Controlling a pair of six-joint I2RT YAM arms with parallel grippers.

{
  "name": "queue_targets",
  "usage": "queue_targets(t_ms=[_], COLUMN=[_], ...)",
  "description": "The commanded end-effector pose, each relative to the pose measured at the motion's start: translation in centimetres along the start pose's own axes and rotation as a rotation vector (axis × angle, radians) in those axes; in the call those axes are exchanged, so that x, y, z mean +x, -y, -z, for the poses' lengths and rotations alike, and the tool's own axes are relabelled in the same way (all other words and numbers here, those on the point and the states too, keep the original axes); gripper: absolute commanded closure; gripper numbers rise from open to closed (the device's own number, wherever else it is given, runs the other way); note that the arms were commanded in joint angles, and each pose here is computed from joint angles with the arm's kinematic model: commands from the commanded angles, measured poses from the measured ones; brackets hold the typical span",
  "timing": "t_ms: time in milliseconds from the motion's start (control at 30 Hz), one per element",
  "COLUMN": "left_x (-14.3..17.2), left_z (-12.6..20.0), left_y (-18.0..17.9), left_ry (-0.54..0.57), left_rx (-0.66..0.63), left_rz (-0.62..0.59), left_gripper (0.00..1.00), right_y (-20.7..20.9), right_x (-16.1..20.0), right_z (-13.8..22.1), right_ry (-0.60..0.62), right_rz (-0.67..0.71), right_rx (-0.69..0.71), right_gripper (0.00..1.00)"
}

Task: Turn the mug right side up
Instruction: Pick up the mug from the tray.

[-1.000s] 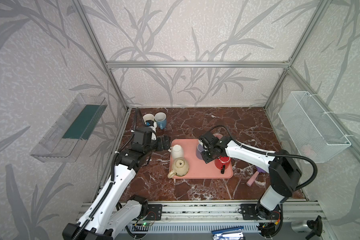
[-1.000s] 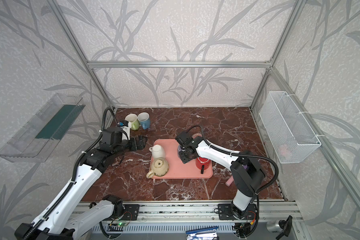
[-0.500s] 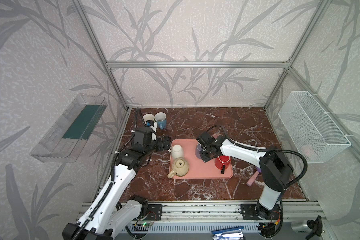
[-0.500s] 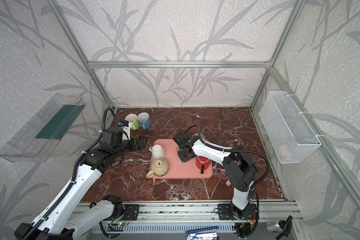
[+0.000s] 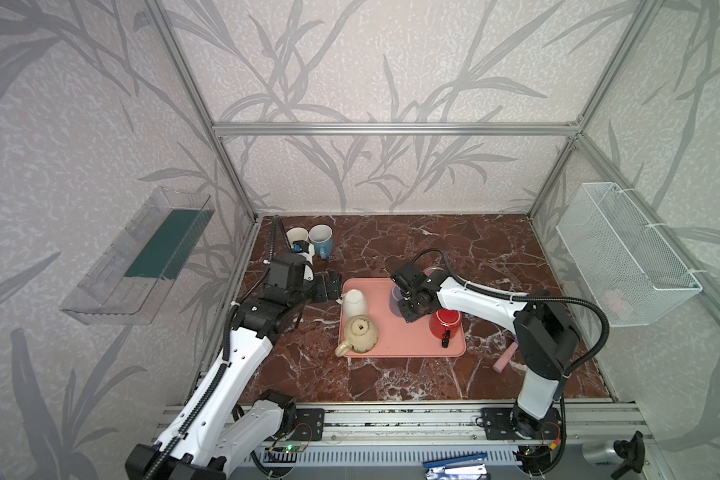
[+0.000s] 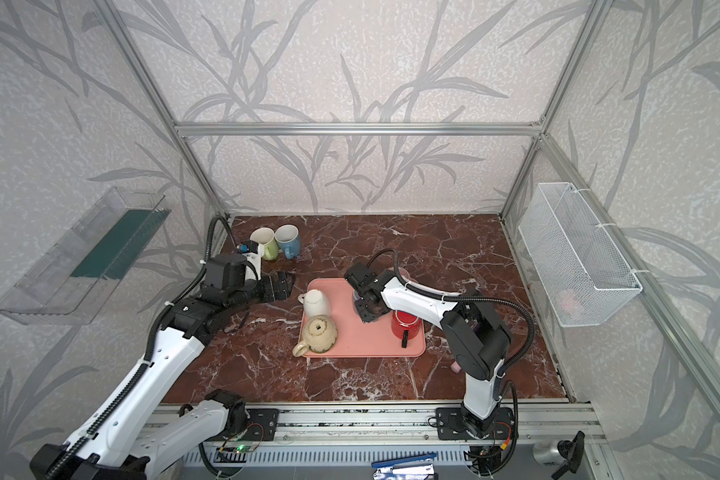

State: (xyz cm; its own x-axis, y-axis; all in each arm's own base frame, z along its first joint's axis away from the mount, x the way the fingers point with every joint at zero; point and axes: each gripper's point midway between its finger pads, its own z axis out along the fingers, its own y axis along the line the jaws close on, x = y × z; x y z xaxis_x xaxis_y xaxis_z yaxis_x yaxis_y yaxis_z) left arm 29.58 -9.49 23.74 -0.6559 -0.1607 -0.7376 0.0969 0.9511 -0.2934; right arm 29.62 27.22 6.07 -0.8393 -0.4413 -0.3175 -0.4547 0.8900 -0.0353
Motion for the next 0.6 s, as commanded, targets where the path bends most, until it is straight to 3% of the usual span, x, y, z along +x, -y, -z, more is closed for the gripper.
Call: queue_targets(t_ms=[0,333,567], left_x=[0.6,0.6,0.5], left_z=[-0.2,-0.3,0.1], left_y=[0.0,0.0,0.0], left_ry=[-0.018,-0.021,-0.006], left_rx=[0.0,0.004,-0.001], left_rz=[-0.019,-0.016,-0.021], left_gripper=[0.01,0.01,0.01], right_y=[0.0,0.1,-0.5], right_x=[-0.5,-0.7,-0.9], right_z=[0.0,0.5,1.9], right_ry=[-0.002,0.006,0.049], right_rz=[0.015,0.021,0.021], right_rx=[0.018,0.023,-0.033], right_gripper=[0.73,0.94,1.0])
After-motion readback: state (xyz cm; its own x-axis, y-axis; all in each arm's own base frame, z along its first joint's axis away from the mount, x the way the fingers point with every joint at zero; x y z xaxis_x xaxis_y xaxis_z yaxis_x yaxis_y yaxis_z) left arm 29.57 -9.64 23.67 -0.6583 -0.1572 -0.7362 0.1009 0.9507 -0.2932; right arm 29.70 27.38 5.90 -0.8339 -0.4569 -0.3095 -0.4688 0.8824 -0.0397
